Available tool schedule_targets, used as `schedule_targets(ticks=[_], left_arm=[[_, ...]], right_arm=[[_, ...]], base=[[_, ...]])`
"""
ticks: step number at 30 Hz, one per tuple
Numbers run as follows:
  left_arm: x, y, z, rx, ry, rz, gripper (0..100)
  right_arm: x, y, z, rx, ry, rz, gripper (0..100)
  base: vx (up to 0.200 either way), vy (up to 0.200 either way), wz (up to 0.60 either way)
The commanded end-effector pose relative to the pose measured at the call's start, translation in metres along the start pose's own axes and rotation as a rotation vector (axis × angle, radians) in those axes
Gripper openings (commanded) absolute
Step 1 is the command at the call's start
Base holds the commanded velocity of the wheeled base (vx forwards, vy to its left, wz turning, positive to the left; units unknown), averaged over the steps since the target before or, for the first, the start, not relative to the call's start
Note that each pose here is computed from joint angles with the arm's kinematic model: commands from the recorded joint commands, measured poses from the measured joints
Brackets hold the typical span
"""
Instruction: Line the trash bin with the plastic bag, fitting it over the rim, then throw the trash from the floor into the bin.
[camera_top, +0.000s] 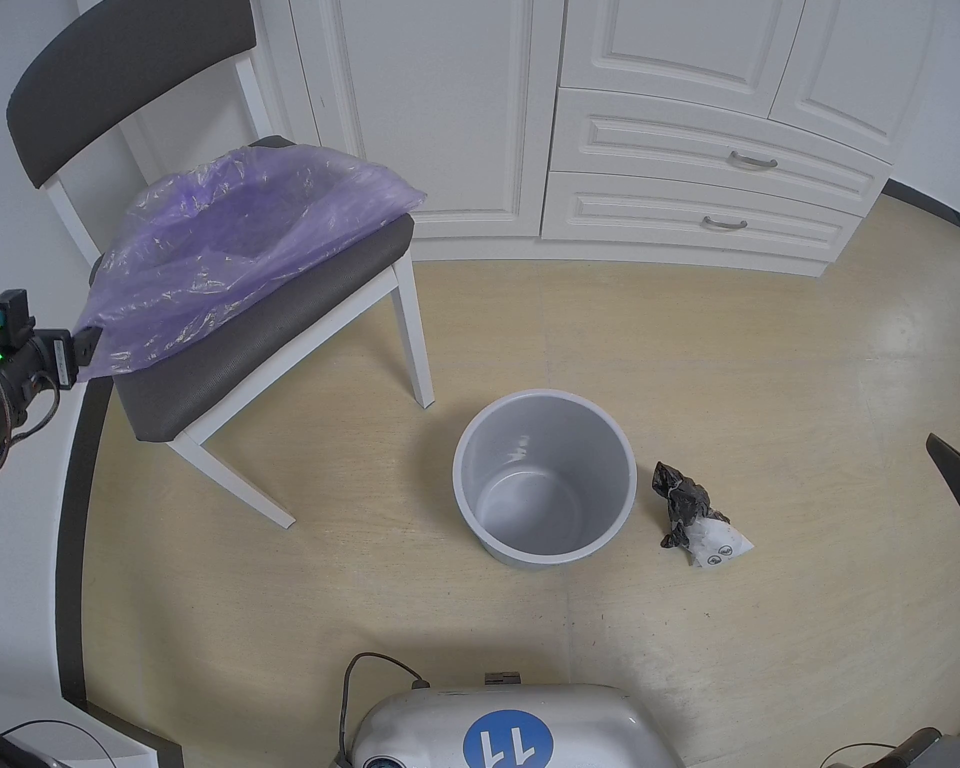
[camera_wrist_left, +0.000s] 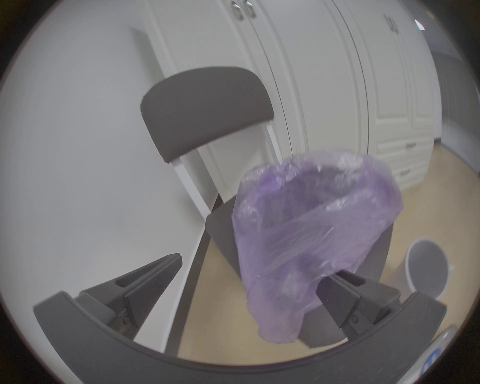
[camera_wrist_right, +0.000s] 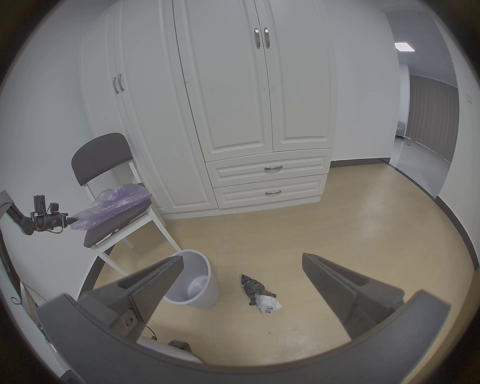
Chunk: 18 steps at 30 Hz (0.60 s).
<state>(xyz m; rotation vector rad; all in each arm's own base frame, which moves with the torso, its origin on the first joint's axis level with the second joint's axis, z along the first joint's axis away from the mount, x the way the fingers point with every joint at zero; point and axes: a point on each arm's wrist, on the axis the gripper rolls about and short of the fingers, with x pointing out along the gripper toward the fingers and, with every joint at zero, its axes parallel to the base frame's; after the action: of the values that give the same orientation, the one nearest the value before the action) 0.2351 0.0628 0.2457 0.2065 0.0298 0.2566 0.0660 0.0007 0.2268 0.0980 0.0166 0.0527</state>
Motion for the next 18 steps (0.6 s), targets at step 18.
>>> schedule_targets(ticks=[18], left_arm=[[0.004,-0.011,-0.025,-0.113,0.058,-0.049,100]], right_arm=[[-0.006,0.001,0.003,-0.001,-0.028,0.012,100]], base=[[0.0,0.0,0.0]])
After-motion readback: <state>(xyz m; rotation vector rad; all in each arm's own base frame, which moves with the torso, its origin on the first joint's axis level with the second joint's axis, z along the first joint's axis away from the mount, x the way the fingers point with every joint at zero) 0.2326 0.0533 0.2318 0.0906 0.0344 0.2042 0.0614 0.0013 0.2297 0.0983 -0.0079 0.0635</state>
